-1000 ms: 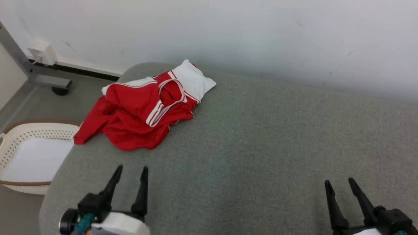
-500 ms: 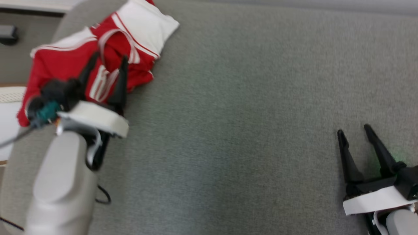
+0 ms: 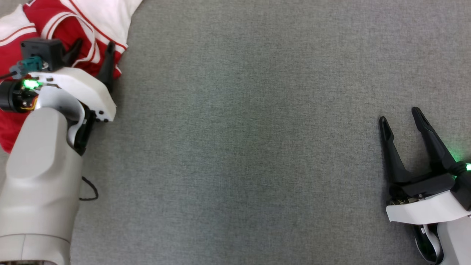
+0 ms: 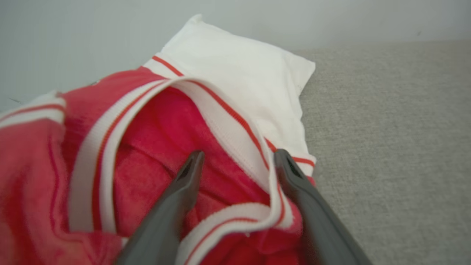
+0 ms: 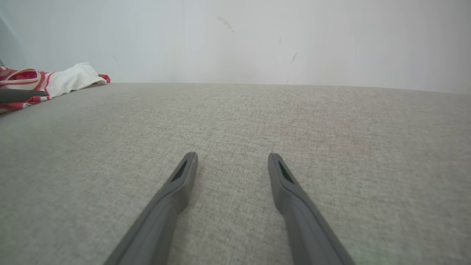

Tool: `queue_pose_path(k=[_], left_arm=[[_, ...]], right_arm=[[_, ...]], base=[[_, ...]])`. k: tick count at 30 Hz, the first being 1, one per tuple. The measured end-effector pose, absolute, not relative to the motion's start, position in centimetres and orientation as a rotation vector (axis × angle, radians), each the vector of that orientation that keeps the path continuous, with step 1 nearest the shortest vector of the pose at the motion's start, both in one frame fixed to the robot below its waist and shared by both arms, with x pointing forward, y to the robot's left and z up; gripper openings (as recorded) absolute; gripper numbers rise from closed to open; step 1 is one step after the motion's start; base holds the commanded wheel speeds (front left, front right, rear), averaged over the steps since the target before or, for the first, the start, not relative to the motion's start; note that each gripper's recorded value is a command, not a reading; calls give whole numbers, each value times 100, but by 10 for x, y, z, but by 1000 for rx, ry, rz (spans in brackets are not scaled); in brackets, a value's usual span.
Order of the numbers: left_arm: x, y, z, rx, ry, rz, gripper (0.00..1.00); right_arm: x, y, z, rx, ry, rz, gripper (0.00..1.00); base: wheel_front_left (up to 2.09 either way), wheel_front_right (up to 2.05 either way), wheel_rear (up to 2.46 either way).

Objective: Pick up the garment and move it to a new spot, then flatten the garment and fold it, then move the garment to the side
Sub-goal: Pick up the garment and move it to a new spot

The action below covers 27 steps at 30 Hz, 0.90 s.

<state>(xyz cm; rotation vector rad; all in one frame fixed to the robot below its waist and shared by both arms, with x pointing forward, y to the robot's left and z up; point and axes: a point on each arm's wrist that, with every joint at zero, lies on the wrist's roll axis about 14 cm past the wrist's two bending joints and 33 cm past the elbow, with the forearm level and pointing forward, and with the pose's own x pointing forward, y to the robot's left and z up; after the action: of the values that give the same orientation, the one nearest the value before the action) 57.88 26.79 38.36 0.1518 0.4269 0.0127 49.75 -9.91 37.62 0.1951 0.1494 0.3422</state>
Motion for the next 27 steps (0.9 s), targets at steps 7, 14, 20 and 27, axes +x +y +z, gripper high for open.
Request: queue_pose_path(k=[7, 14, 20, 27], left_arm=[[579, 268, 375, 104, 468, 31, 0], [579, 285, 418, 91, 356, 69, 0], [581, 303, 498, 106, 187, 95, 0], [572, 293, 600, 132, -7, 55, 0]], right_arm=[[498, -102, 379, 192, 145, 335, 100], [493, -109, 392, 186, 137, 307, 100], [469, -110, 401, 203, 164, 286, 100], [445, -110, 426, 228, 137, 269, 100]], base=[[0, 0, 0], [0, 0, 0], [0, 0, 0], [0, 0, 0]])
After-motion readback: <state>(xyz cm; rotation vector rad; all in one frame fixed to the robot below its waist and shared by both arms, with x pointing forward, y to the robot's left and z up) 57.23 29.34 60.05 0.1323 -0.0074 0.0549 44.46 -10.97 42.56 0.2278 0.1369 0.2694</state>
